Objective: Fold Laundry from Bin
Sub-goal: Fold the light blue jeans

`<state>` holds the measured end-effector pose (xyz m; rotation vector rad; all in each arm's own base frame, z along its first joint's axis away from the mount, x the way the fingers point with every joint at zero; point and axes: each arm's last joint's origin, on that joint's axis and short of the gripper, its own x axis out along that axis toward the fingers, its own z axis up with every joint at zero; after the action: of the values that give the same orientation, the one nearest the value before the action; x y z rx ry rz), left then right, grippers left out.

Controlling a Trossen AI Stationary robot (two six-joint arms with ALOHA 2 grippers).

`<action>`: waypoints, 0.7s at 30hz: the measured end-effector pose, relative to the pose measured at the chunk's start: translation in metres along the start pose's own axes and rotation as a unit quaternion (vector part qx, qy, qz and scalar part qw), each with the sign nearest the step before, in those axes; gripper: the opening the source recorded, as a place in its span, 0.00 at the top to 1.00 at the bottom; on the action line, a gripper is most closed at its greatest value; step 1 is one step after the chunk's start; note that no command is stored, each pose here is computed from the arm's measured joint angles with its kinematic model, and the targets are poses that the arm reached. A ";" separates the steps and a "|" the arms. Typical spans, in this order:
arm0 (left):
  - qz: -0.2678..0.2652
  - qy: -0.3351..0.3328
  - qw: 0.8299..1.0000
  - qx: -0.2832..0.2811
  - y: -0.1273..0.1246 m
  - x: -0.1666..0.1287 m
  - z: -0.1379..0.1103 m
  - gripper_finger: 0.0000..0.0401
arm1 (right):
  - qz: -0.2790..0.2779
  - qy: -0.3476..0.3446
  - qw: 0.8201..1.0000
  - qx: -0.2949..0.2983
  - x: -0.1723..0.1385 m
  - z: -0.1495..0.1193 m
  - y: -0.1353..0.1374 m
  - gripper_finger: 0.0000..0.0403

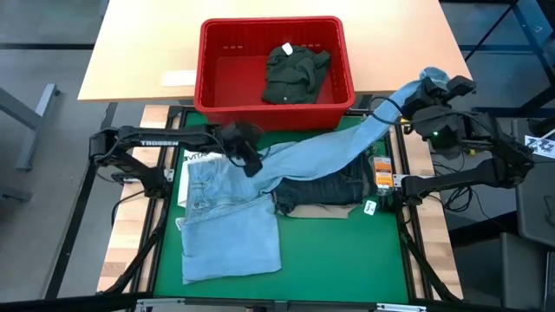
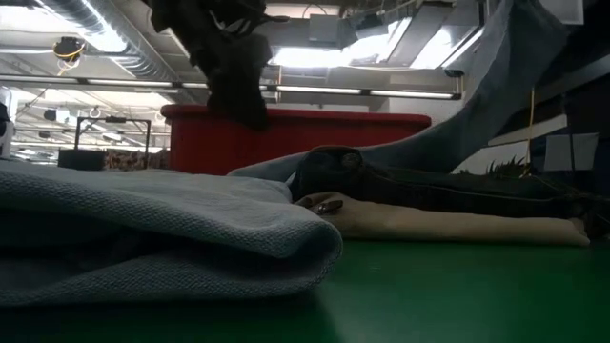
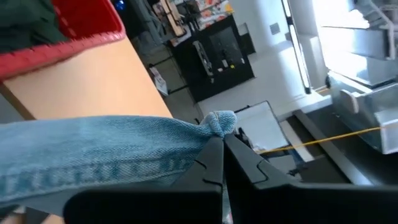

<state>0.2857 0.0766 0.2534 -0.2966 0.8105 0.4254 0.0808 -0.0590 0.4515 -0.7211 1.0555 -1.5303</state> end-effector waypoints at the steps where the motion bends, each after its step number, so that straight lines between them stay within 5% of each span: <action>1: -0.006 -0.002 1.000 0.001 -0.005 0.004 0.000 0.68 | 0.003 -0.003 1.000 0.007 0.000 0.001 -0.001 1.00; 13: -0.067 -0.001 0.994 0.091 -0.068 0.039 -0.020 0.68 | 0.014 -0.033 0.997 0.061 -0.001 0.015 -0.010 1.00; 21: -0.058 0.002 0.992 0.115 -0.086 0.058 -0.032 0.68 | 0.014 -0.034 0.998 0.060 -0.001 0.016 -0.009 1.00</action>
<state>0.3415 0.0021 0.1971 -0.1290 0.8341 0.2201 0.0905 -0.0622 0.4666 -0.6669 0.9125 -1.5209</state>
